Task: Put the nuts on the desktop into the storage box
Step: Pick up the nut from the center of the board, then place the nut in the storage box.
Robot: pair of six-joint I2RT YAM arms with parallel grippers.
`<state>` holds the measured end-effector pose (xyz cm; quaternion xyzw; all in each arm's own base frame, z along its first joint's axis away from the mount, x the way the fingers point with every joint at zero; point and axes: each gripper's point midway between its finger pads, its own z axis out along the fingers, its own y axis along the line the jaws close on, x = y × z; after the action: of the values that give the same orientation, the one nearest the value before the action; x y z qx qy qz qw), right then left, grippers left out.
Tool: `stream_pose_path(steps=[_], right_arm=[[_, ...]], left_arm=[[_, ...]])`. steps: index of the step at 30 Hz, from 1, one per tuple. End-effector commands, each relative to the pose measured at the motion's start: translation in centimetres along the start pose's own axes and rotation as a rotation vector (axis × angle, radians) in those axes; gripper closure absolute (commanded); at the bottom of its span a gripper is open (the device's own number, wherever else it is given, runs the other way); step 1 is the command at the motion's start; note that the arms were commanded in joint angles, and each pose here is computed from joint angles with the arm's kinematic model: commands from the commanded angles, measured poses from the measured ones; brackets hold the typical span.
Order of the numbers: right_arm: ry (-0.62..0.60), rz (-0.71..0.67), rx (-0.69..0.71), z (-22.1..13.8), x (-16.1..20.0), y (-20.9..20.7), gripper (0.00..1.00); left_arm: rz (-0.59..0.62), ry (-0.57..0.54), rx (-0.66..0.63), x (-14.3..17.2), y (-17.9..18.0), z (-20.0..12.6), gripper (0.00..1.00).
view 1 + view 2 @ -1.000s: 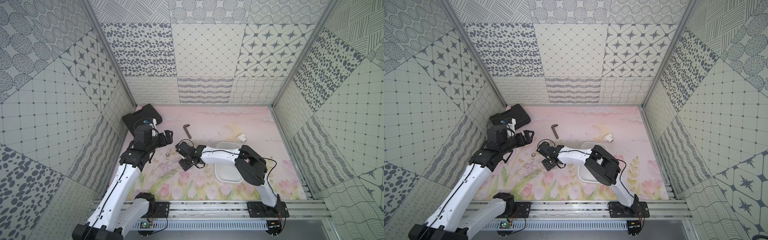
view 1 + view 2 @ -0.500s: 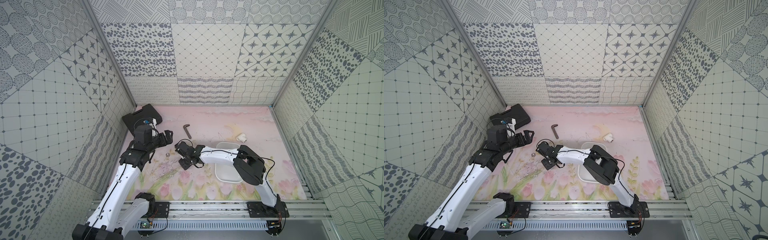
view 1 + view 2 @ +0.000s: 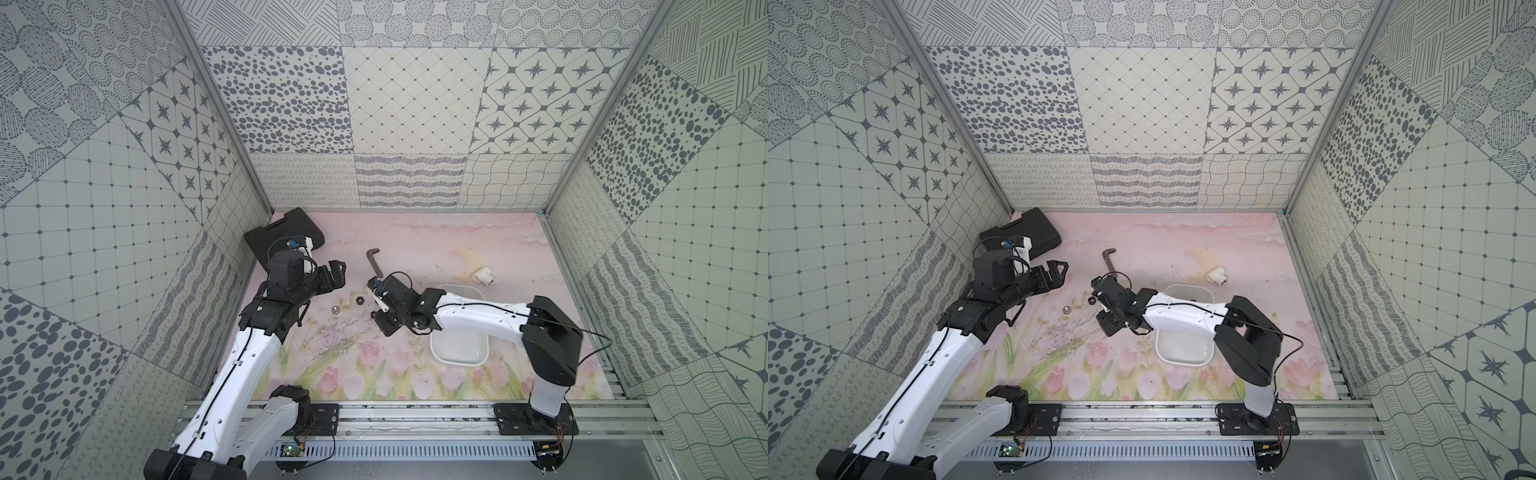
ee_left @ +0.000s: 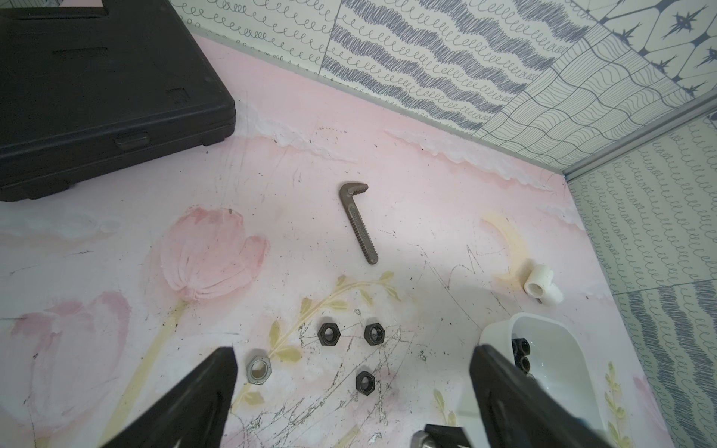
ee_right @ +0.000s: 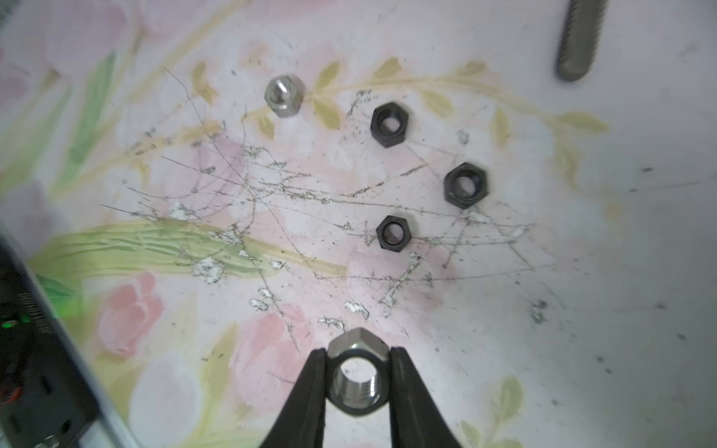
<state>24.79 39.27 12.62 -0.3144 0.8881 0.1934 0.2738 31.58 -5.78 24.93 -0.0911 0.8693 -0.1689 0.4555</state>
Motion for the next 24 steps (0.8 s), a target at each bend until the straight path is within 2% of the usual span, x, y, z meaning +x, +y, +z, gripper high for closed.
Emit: stream_pose_path(steps=[1, 5, 10, 16, 24], right_arm=[[-0.161, 0.085, 0.012, -4.6, -2.9, -2.9, 0.81], [-0.145, 0.165, 0.13, -8.1, 0.4, -8.3, 0.81], [-0.027, 0.229, 0.271, -10.3, 6.5, -12.7, 0.8], [0.118, 0.308, 0.33, -9.2, 12.4, -14.6, 0.79], [0.222, 0.313, 0.398, -6.5, 14.3, -16.2, 0.79]], left_arm=[[0.008, -0.014, -0.007, -0.2, 0.1, -0.1, 0.01], [0.009, -0.017, -0.009, -0.2, 0.1, -0.3, 0.01], [0.007, -0.012, -0.012, -0.1, 0.2, -0.1, 0.01], [0.006, -0.01, -0.01, -0.1, 0.1, 0.1, 0.01], [0.005, -0.01, -0.01, -0.1, 0.2, 0.1, 0.01]])
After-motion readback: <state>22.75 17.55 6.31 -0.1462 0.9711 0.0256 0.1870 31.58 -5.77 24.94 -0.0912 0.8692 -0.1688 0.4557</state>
